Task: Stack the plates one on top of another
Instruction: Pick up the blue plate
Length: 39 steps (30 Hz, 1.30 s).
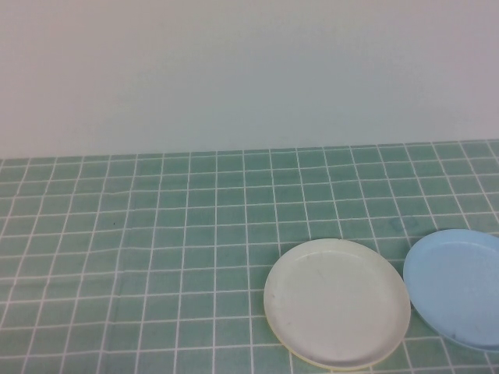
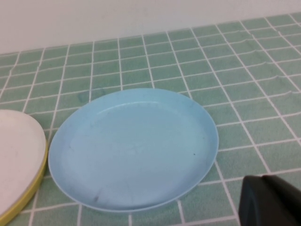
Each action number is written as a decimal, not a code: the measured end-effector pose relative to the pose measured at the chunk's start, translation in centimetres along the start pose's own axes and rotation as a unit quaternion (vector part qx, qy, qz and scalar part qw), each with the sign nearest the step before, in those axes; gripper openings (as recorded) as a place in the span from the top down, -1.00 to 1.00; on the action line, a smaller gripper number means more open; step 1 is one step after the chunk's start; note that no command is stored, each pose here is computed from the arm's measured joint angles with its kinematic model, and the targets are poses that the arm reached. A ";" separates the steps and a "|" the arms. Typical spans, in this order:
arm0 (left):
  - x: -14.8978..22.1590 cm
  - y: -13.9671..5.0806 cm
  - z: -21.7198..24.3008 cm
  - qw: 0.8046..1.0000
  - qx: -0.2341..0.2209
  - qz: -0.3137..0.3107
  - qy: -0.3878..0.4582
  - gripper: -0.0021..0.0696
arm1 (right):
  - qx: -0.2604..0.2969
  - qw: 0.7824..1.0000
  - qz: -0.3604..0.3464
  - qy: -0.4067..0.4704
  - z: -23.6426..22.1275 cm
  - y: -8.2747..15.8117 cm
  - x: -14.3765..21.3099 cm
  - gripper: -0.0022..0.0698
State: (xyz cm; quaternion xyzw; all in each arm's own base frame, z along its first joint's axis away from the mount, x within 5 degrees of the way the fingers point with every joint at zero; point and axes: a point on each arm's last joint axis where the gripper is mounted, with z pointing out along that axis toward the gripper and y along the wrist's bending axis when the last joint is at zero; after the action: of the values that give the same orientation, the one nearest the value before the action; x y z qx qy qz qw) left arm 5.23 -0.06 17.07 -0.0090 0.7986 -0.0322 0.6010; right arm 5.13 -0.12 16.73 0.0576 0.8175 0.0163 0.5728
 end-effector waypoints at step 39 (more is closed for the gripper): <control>0.0 0.0 0.0 1.000 0.000 0.000 0.000 0.94 | -0.102 0.982 0.080 -0.134 -4.1 2.2 -7.6 0.95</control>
State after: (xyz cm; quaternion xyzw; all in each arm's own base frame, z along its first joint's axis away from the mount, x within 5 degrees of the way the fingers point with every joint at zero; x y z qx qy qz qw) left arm 5.23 -0.06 17.07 -0.0090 0.7986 -0.0322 0.6010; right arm 4.05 1.34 25.48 0.0654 0.7202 0.1374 0.6769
